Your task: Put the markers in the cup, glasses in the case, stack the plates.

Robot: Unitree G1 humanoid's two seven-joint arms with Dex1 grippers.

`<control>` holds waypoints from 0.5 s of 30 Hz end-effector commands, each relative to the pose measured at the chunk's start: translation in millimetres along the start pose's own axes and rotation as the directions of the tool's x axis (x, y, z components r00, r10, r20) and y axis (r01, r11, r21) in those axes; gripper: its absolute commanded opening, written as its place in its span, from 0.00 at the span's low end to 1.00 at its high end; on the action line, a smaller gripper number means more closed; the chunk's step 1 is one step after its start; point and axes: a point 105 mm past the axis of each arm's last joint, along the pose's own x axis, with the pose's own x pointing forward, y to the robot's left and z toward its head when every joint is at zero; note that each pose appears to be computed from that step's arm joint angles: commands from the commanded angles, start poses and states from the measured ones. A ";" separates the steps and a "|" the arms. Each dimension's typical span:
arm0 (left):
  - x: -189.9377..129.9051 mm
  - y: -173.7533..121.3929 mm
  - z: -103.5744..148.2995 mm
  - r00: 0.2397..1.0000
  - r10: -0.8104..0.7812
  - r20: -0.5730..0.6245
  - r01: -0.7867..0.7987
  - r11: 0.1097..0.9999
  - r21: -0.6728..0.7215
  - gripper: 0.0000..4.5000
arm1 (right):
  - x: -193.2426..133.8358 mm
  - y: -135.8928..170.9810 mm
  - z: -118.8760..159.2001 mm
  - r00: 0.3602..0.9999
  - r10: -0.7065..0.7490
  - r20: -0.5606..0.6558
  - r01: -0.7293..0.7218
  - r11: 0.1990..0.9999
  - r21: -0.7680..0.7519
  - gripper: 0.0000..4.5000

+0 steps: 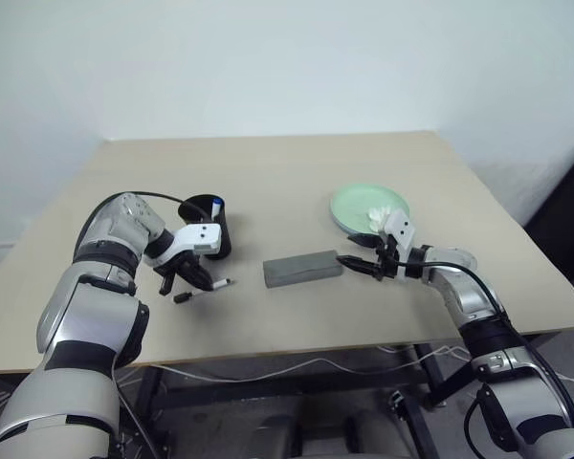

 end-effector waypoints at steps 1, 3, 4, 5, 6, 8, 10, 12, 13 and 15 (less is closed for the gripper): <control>-24.2 10.5 43.0 0.976 0.084 0.201 -0.109 0.987 0.116 0.01 | 1.1 -2.3 16.6 0.999 0.003 0.044 0.000 0.999 -0.047 0.67; -39.1 18.0 72.4 0.916 0.156 0.370 -0.211 0.971 0.113 0.01 | 0.6 -1.2 15.8 0.999 0.005 0.043 -0.003 0.999 -0.046 0.67; -47.7 21.4 86.1 0.871 0.192 0.452 -0.260 0.961 0.093 0.01 | 0.7 -0.5 15.3 0.999 0.007 0.043 -0.006 0.999 -0.045 0.67; -53.4 22.9 94.5 0.837 0.212 0.504 -0.288 0.955 0.076 0.01 | 0.5 0.1 14.9 0.999 0.009 0.042 -0.007 0.999 -0.044 0.67; -64.1 26.5 108.4 0.769 0.259 0.585 -0.356 0.933 0.054 0.01 | 0.8 1.1 14.4 0.999 0.012 0.041 -0.010 0.999 -0.044 0.67; -88.4 33.7 129.6 0.602 0.345 0.720 -0.428 0.901 -0.074 0.01 | 2.2 2.3 14.2 0.999 0.017 0.041 -0.016 0.999 -0.042 0.67; -107.4 38.9 137.4 0.463 0.427 0.777 -0.484 0.856 -0.182 0.01 | 3.8 2.7 15.2 0.999 0.022 0.041 -0.021 0.999 -0.043 0.67; -120.5 46.4 134.8 0.351 0.528 0.774 -0.552 0.784 -0.285 0.01 | 4.7 2.0 18.1 0.999 0.025 0.046 -0.022 0.999 -0.047 0.67; -128.2 50.9 130.0 0.283 0.588 0.758 -0.588 0.730 -0.347 0.01 | 5.3 1.4 21.0 0.998 0.027 0.053 -0.024 0.998 -0.050 0.67; -139.1 55.0 119.1 0.179 0.666 0.724 -0.638 0.639 -0.430 0.01 | 5.6 0.7 25.6 0.997 0.033 0.066 -0.030 0.998 -0.053 0.67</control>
